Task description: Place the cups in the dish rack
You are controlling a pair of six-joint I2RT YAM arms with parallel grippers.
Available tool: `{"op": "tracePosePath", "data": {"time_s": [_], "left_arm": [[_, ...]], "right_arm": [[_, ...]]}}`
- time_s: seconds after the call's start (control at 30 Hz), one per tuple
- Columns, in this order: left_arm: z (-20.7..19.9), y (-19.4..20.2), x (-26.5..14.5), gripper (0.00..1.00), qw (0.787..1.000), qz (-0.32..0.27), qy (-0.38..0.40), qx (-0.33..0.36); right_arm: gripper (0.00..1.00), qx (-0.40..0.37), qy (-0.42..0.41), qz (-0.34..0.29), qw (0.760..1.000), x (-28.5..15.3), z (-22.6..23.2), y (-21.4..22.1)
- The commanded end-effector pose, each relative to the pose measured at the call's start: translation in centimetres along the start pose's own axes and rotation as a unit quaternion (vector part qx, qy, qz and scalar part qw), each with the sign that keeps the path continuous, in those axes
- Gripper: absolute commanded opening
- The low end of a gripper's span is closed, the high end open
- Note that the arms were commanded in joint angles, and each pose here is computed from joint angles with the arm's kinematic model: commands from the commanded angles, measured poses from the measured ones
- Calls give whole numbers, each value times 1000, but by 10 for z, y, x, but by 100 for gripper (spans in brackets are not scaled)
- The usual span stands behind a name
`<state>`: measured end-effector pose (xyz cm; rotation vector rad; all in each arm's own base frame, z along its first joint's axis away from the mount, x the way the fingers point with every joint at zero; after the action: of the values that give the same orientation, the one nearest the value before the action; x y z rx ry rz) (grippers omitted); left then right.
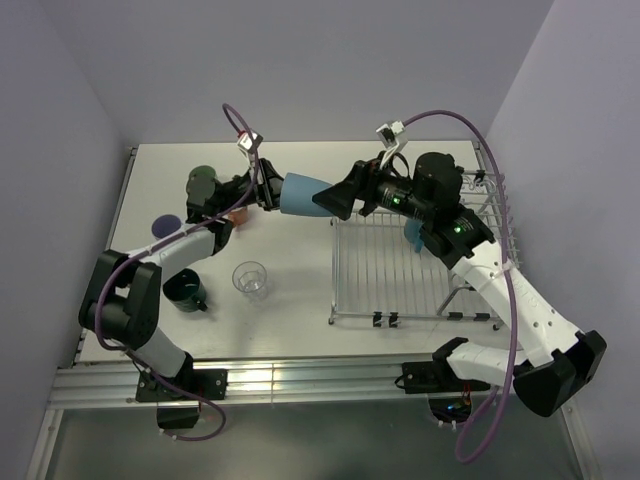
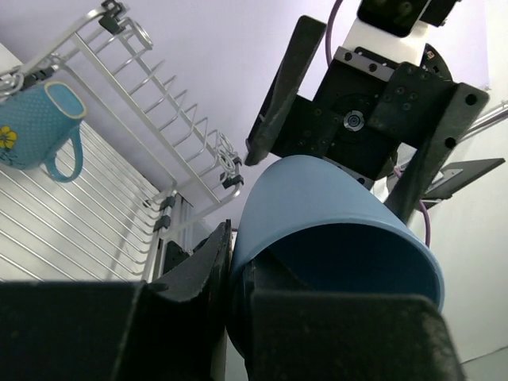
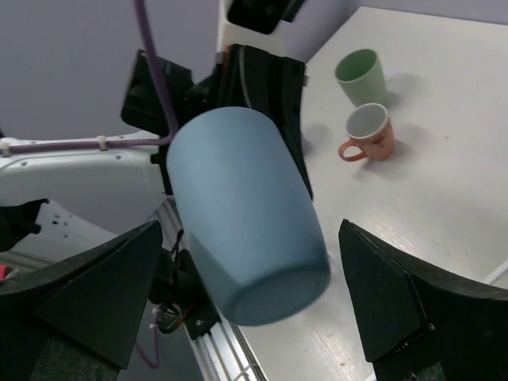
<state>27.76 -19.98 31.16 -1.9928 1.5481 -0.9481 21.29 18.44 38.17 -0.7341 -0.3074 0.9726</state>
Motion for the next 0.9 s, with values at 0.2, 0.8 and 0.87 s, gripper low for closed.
{"op": "tracePosePath", "data": {"time_s": [0.2,0.8,0.87], "left_arm": [[-18,-13,11,0,997,-17,59,42],[-13,-6,18,15,996,-24,84,19],[-13,-5,17,32,996,-24,79,21]], "right_arm": [[99,14,-98,27,995,9,12,4],[0,37,-71,2,997,10,8,3],[0,32,-52,-9,998,6,8,1]]}}
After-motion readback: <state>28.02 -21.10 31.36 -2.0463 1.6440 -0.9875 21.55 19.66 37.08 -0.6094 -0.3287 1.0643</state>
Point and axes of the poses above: each gripper's point midway between its finger pads, its own x axis out along the fingers, its own z axis along the line the jaws close on, y = z × x, the point moved 10 cm from there along -x, back along the fingers, and after that the axes turned 14 degrees about x, right-handed, at the moved point
